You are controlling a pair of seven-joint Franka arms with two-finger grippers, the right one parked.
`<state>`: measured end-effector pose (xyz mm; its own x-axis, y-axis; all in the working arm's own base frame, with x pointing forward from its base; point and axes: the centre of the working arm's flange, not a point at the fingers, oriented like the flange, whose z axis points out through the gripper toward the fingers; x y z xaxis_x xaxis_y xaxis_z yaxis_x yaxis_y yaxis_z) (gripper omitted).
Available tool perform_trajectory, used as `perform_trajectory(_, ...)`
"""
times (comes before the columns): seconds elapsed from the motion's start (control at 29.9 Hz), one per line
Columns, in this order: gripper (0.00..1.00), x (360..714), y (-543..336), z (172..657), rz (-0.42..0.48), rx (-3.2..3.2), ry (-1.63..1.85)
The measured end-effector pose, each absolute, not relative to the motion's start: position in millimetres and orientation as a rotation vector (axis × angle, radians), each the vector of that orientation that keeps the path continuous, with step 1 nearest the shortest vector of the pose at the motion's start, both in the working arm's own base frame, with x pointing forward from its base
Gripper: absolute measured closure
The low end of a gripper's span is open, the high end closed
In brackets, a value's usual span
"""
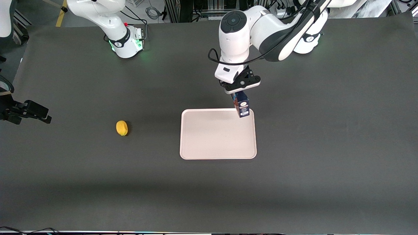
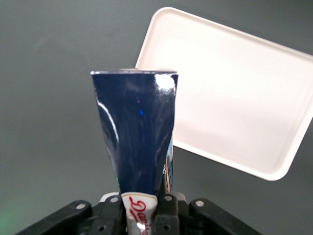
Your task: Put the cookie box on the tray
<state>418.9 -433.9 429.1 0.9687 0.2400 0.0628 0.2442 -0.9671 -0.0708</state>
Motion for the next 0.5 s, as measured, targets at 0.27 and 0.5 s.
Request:
perform_trajectory(0.27, 0.78, 424.3, -446.1, 413.9, -0.083, -3.115, -0.186)
perform_trajectory(0.5, 0.78, 437.2, -451.9, 385.9, -0.094, -3.161, -0.124)
